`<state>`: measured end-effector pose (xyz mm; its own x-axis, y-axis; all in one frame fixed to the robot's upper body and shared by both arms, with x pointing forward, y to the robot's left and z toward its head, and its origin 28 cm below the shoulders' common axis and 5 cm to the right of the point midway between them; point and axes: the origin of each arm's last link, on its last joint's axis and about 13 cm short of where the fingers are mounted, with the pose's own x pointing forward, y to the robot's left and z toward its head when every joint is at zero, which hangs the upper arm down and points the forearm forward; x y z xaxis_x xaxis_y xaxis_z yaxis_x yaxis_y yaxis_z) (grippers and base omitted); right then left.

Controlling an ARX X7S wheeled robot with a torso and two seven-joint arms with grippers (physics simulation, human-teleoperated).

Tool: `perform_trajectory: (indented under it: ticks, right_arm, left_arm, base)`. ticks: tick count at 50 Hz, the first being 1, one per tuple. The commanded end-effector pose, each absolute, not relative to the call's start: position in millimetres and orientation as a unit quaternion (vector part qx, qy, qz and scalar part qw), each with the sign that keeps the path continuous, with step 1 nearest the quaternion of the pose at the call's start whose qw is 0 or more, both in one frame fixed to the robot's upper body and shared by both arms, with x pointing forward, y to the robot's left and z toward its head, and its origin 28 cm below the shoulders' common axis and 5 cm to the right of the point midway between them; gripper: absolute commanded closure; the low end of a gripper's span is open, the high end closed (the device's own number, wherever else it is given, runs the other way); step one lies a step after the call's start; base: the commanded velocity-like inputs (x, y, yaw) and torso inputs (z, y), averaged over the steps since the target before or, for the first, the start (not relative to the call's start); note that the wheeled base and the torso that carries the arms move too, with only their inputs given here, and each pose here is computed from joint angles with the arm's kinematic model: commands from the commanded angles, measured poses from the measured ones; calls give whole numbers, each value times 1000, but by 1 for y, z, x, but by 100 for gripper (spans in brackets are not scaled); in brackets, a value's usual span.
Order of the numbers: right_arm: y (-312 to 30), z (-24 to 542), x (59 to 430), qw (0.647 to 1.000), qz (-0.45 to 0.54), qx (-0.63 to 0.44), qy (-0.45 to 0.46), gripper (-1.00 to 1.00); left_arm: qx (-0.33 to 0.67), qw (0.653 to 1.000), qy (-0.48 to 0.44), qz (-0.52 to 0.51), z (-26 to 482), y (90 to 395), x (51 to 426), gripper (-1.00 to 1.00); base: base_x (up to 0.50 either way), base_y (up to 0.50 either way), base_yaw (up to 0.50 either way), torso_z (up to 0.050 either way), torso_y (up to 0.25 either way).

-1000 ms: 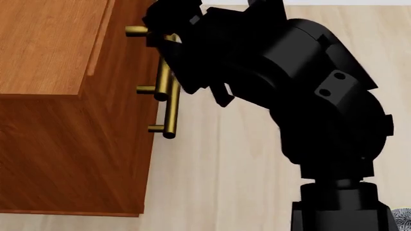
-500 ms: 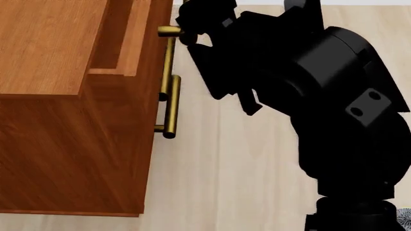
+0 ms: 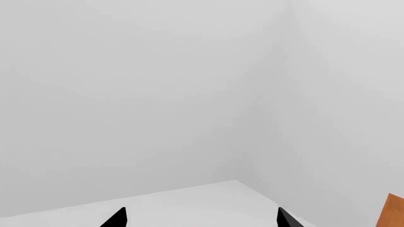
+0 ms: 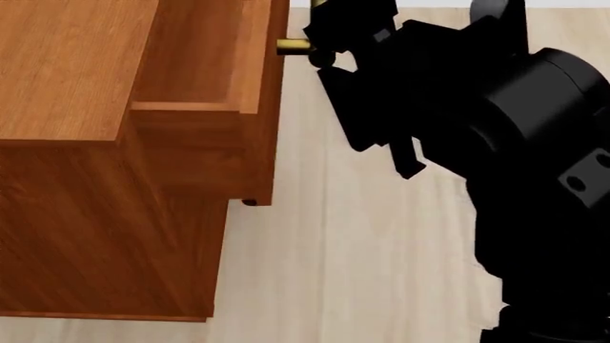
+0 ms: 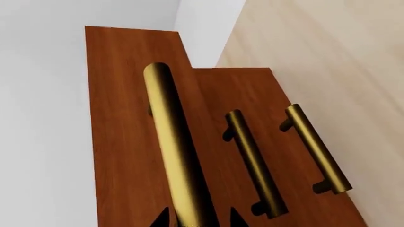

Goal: Close the bottom drawer of the cabinet and open the top drawer.

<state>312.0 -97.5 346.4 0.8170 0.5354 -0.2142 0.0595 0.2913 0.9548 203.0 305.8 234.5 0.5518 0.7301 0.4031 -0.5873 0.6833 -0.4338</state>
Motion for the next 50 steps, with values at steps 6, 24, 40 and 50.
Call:
perform_trajectory:
  ticks: [6, 24, 40, 50]
  right_arm:
    - [-108, 361, 291, 766, 211, 567, 216, 100]
    - [-118, 353, 291, 767, 204, 572, 208, 100]
    - [-113, 356, 291, 766, 210, 575, 196, -100]
    - [-112, 354, 290, 766, 194, 580, 200, -100]
  left_arm:
    - [-125, 872, -286, 377, 235, 306, 203, -100]
    - [-123, 872, -286, 377, 234, 306, 203, -100]
    - [-125, 872, -287, 377, 234, 306, 203, -100]
    - [-125, 871, -287, 378, 234, 306, 202, -100]
  base:
    - [0, 0, 0, 2, 7]
    - [0, 0, 0, 2, 8]
    - [0, 0, 0, 1, 6]
    - [0, 0, 0, 0, 1]
